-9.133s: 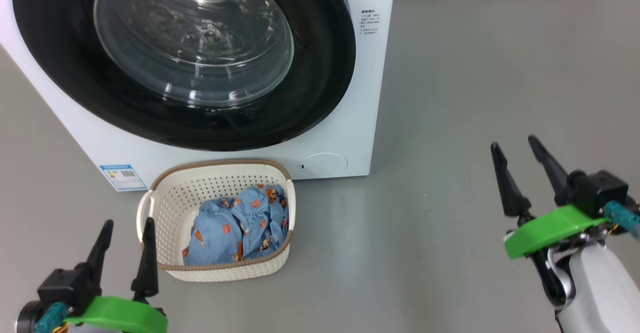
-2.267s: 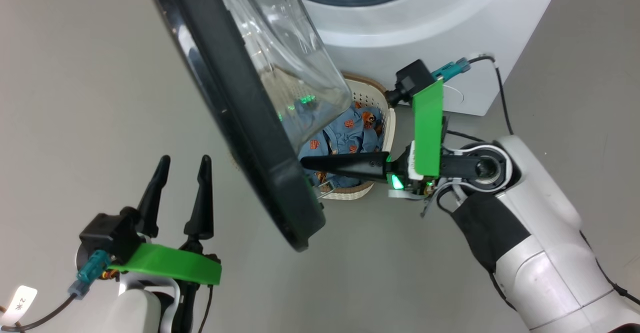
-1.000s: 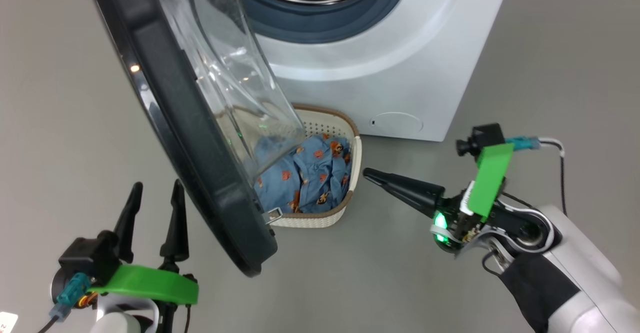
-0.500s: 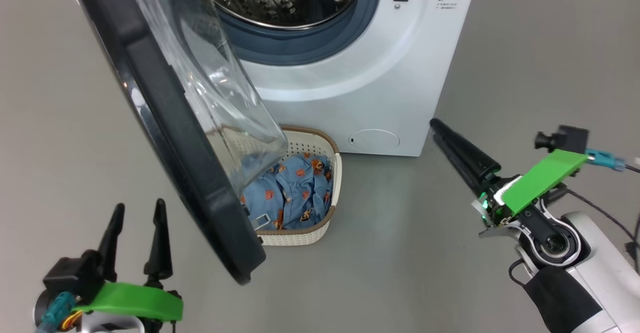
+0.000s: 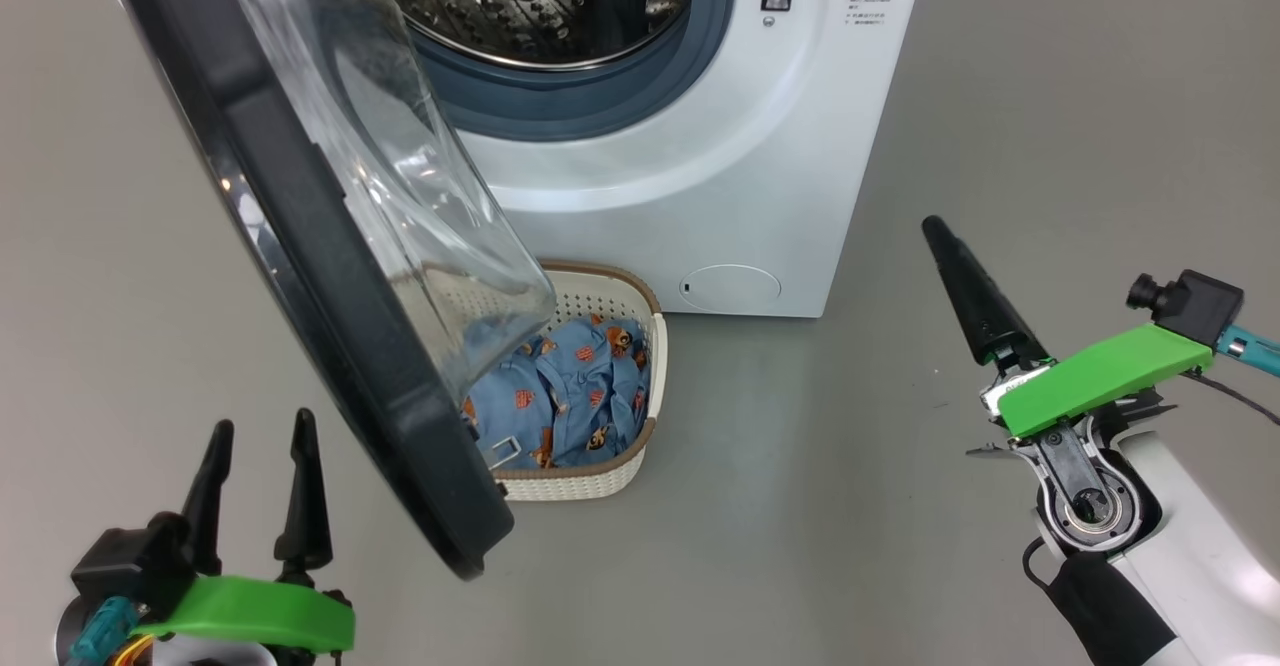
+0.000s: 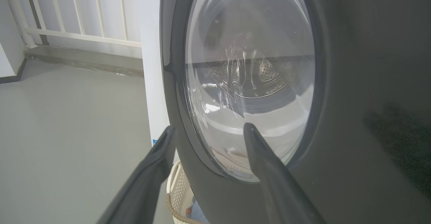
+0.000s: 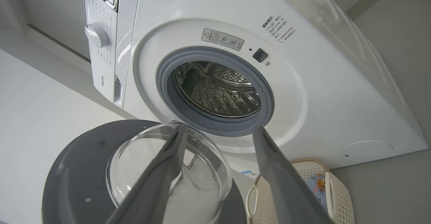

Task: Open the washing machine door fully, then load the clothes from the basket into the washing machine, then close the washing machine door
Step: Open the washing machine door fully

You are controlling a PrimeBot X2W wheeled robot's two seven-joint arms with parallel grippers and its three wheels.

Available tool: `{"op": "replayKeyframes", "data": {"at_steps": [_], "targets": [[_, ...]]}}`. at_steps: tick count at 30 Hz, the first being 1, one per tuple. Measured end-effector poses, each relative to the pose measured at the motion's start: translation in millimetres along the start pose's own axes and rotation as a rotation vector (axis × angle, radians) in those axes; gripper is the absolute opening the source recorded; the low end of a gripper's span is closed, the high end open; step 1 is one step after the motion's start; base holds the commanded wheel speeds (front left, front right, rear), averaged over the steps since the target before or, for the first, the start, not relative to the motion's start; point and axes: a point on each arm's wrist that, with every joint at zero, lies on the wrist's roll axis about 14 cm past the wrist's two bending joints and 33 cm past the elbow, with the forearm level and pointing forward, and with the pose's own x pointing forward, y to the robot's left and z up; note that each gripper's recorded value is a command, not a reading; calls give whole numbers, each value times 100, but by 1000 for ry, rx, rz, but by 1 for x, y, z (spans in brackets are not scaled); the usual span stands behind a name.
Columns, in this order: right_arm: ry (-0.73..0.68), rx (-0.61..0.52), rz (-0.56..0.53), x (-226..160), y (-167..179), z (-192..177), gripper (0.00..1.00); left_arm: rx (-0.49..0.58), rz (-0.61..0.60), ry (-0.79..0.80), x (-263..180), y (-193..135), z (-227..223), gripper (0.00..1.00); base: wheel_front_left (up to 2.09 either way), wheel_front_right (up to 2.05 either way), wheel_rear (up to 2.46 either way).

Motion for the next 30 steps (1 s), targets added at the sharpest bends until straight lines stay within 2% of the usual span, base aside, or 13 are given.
{"op": "replayKeyframes", "data": {"at_steps": [5,11,15,20,23,25,30], "targets": [[-94,-58,-21,-3,-7,14,100,-1,0,-2,1,0,0,100,0,0,0],[-162,-207,-37,-7,-14,31,100,3,-2,-4,1,-1,1,100,0,0,0],[-212,-191,-51,-10,-14,39,100,0,-1,-8,1,-2,2,100,0,0,0],[-225,-229,-104,-28,-31,39,100,-1,2,0,-2,-1,-1,100,0,0,0],[-260,-297,-126,-41,-36,50,100,-1,-4,-6,-1,-3,1,100,0,0,0],[-287,-304,-140,-48,-38,55,100,-5,-3,-4,-2,-3,0,100,0,0,0],[-293,-390,-177,-70,-45,54,100,-7,-9,-4,-2,-5,-1,100,0,0,0]]}}
